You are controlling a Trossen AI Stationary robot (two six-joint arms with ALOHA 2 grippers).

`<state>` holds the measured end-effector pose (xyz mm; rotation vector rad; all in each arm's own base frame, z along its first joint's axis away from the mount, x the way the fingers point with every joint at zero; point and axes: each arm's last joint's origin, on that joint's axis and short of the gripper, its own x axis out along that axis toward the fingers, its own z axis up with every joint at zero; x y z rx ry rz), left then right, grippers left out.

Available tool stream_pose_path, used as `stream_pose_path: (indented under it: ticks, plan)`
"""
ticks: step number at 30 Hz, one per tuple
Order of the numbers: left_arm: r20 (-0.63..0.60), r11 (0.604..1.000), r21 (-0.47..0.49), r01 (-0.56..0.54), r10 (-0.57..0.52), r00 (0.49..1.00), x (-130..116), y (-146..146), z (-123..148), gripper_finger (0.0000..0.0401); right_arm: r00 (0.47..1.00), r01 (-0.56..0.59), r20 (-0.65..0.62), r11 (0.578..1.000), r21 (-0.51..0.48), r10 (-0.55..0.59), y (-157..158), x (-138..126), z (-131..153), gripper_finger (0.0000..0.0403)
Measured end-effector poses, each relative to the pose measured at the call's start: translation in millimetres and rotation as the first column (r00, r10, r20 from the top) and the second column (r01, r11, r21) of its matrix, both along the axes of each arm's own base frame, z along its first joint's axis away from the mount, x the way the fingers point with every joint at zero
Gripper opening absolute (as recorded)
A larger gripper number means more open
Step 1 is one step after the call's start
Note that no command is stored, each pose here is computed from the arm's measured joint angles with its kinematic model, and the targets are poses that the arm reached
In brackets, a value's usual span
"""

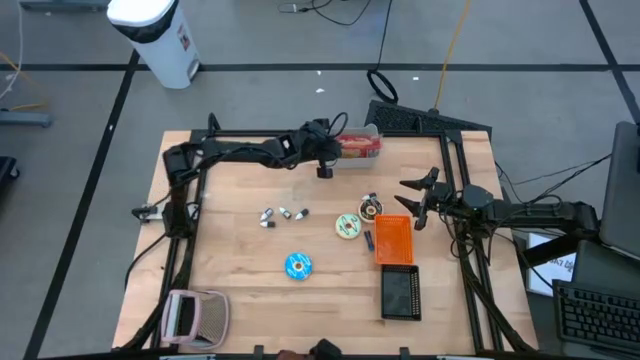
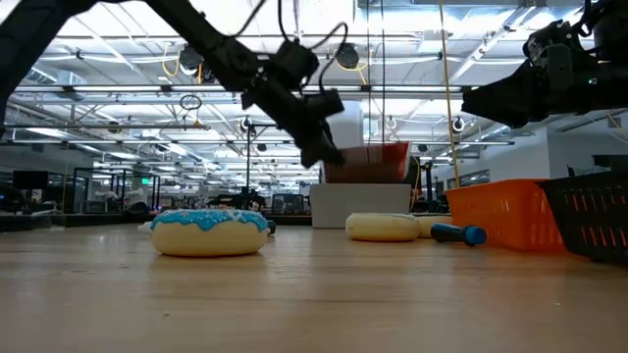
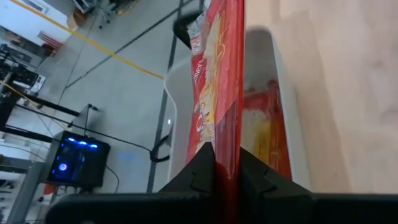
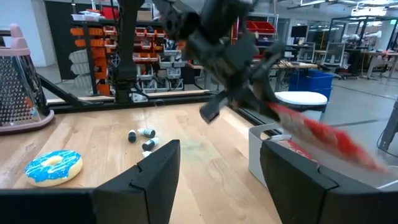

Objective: Pick & Place Food Item
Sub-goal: Stack the popcorn bag into the gray bin

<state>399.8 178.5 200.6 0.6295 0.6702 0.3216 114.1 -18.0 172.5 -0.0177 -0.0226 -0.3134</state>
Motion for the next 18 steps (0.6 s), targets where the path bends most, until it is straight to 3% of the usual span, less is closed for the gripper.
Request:
stream_pose_path:
  ticks: [7, 14, 18]
  plan:
    - [-0.035, 1.0, -0.011, -0.007, 0.007, 0.999, 1, 5, -15, 0.0014, 1.0, 0.0, 0.0, 1.0, 0.0, 0.0, 0, 0, 0, 0.021]
    - [-0.06, 0.999, 0.03, -0.016, 0.017, 0.998, 2, 4, -16, 0.0073, 1.0, 0.0, 0.0, 1.0, 0.0, 0.0, 0, 0, 0, 0.021]
    - [-0.078, 0.995, 0.072, -0.065, 0.071, 0.994, 2, 3, -15, 0.0081, 1.0, 0.0, 0.0, 1.0, 0.0, 0.0, 0, 0, 0, 0.021]
